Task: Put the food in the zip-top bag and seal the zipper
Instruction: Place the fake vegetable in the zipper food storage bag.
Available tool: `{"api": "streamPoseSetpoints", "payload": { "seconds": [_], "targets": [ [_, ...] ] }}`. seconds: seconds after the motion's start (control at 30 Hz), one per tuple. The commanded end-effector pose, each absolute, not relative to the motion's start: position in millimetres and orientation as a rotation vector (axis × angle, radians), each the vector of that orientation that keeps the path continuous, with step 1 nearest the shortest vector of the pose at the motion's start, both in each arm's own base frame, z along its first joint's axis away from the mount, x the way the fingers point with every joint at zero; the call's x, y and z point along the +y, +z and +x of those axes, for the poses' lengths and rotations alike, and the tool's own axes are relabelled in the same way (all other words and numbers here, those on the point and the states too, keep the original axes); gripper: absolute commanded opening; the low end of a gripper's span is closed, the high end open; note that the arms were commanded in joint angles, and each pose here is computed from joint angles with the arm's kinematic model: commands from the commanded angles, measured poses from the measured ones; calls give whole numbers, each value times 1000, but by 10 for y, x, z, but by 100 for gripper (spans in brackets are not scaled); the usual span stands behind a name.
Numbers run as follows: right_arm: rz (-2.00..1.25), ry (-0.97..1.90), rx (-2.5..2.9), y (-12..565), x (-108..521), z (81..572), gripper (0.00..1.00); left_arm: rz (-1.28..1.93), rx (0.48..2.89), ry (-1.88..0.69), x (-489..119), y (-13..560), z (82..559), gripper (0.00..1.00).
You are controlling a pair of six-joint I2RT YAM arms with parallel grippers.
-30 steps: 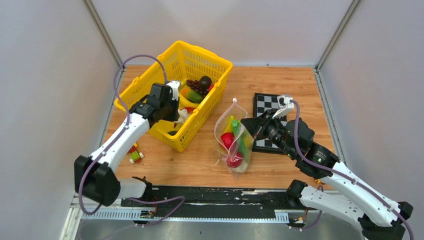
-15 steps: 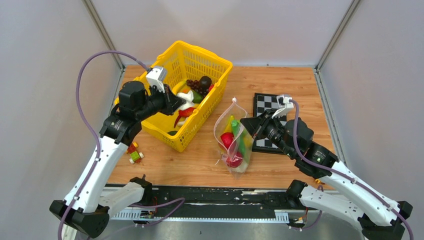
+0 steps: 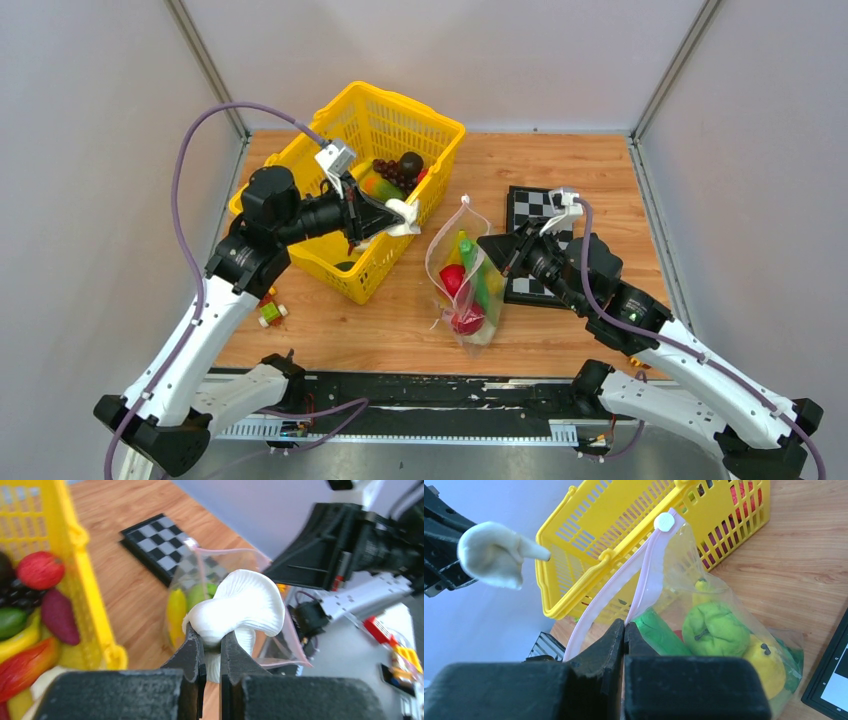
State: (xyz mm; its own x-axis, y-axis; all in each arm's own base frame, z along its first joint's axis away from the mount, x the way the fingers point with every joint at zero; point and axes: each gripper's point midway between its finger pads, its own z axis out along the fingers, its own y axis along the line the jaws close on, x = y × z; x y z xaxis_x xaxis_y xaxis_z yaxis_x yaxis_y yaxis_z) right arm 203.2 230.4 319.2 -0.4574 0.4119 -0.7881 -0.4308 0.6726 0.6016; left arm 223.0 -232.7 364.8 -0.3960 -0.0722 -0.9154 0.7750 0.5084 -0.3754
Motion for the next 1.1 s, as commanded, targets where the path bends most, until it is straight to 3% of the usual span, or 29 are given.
{"api": "streamPoseSetpoints", "payload": {
  "seconds": [0.0, 0.13, 0.37, 0.77, 0.93, 1.07],
  "targets": [
    [-7, 1013, 1750, 3348, 2344, 2039, 0, 826, 1529, -1336, -2588, 3919, 1809, 0],
    [-5, 1013, 1747, 3358, 2338, 2040, 0, 908, 1390, -1456, -2639, 4092, 1580, 0],
    [-12, 1020, 1745, 3370, 2367, 2045, 0, 1006, 1366, -1498, -2758, 4020, 1418, 1],
    [-5, 1038, 1718, 3418, 2312, 2000, 0, 965, 1673, -1319, -3194, 3296, 1918, 10],
    [1, 1027, 1712, 3427, 2271, 1995, 0, 982, 1706, -1257, -3335, 3201, 1962, 24],
    [3, 1018, 1716, 3406, 2257, 1999, 0, 971, 1763, -1181, -3268, 3124, 2015, 50]
  ]
}}
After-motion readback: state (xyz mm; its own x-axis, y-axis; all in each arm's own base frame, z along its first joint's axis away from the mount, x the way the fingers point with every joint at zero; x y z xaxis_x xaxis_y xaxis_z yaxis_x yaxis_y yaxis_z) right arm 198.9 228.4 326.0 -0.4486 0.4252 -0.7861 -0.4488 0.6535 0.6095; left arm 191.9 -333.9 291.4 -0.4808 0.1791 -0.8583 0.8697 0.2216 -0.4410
